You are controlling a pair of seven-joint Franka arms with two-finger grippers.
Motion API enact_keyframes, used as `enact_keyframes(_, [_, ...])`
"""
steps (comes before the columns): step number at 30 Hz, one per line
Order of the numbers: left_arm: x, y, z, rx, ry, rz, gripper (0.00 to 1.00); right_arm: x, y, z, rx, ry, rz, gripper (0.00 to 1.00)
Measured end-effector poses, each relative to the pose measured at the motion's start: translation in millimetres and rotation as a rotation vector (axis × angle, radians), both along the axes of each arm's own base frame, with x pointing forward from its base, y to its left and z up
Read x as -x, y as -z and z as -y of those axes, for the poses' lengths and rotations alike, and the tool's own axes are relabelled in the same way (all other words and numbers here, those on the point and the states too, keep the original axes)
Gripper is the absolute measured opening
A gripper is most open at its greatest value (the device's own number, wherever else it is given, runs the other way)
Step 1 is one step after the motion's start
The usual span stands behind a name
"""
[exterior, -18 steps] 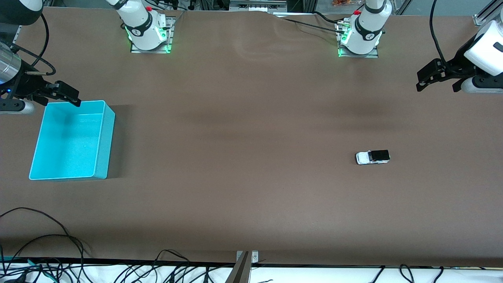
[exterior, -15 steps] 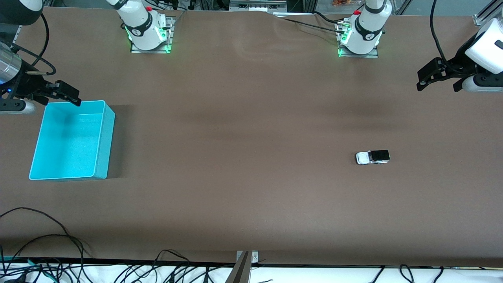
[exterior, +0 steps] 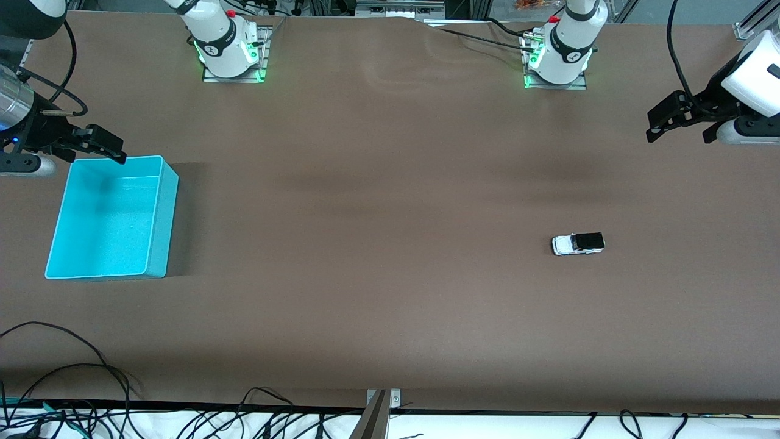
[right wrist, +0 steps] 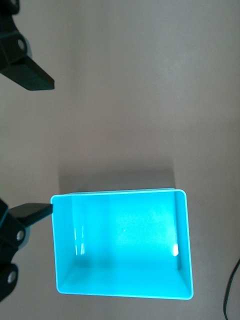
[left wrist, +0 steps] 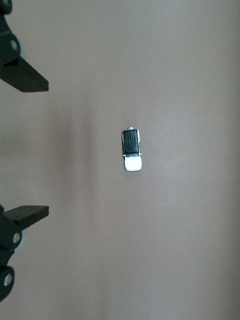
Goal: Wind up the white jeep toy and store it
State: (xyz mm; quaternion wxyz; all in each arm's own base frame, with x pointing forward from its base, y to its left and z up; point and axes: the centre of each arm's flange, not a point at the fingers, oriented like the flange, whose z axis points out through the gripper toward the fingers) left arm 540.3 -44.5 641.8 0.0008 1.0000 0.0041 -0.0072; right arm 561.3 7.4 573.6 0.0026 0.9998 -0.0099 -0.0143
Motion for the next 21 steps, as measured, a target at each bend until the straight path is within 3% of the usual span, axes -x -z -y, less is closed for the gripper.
enact_keyframes(21, [-5.0, 7.1, -3.8, 0.000, -0.006, -0.013, 1.00, 0.1, 0.1, 0.0, 0.000, 0.000, -0.001, 1.00])
